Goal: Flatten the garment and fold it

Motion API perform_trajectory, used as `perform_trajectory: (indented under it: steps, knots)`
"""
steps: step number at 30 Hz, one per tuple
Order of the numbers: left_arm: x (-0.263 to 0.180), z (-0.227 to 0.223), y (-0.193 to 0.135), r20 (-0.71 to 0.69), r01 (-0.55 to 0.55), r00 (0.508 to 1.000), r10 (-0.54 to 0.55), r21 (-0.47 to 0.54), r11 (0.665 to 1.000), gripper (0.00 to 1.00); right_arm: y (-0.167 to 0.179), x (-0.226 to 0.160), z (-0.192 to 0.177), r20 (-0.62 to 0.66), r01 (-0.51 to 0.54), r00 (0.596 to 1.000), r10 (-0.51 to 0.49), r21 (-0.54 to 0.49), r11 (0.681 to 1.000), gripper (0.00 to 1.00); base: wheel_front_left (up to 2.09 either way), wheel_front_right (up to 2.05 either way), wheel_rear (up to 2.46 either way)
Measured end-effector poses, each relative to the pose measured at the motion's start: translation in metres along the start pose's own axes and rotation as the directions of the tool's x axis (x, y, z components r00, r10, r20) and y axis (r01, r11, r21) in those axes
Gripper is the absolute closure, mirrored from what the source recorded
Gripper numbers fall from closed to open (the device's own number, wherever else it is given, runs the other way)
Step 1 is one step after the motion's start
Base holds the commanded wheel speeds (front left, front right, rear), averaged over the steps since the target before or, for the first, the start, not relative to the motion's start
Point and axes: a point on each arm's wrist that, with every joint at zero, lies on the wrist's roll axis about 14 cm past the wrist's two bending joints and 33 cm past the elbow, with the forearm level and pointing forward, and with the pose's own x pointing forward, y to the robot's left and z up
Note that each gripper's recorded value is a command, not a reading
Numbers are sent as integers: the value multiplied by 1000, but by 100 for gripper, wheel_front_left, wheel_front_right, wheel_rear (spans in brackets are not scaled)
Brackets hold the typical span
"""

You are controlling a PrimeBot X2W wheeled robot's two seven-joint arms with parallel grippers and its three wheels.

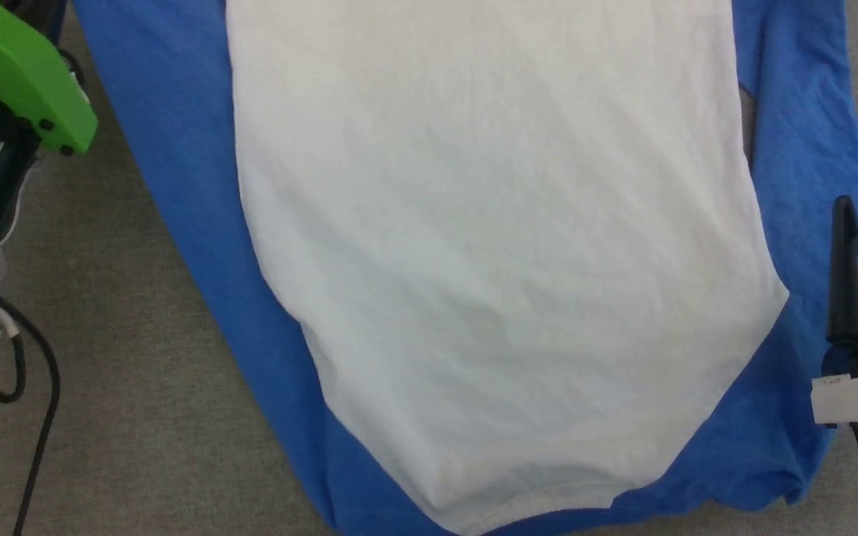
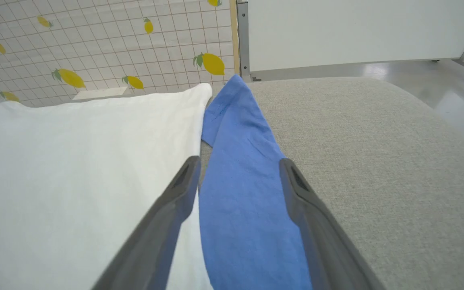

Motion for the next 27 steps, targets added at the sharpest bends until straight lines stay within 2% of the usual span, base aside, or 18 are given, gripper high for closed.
perform_trajectory:
  steps: [4,9,17,23,27]
  knots:
    - [-36,37,10,103,-24,994,24,-4,1000,100,-4,-13,17,39,12,999,-13,8,1000,0,0,0,0]
    - [-92,77,40,230,-92,968,100,-44,995,100,-15,-34,34,71,40,997,-40,11,999,0,0,0,0]
    - [-184,94,68,327,-189,920,216,-112,976,100,-29,-64,54,123,68,990,-72,32,997,0,0,0,0]
    - [-236,90,68,349,-216,904,246,-123,969,100,-21,-76,66,157,37,987,-44,49,998,0,0,0,0]
    - [-261,104,47,407,-166,891,200,-119,979,100,-14,-79,76,186,9,982,-19,57,998,0,0,0,0]
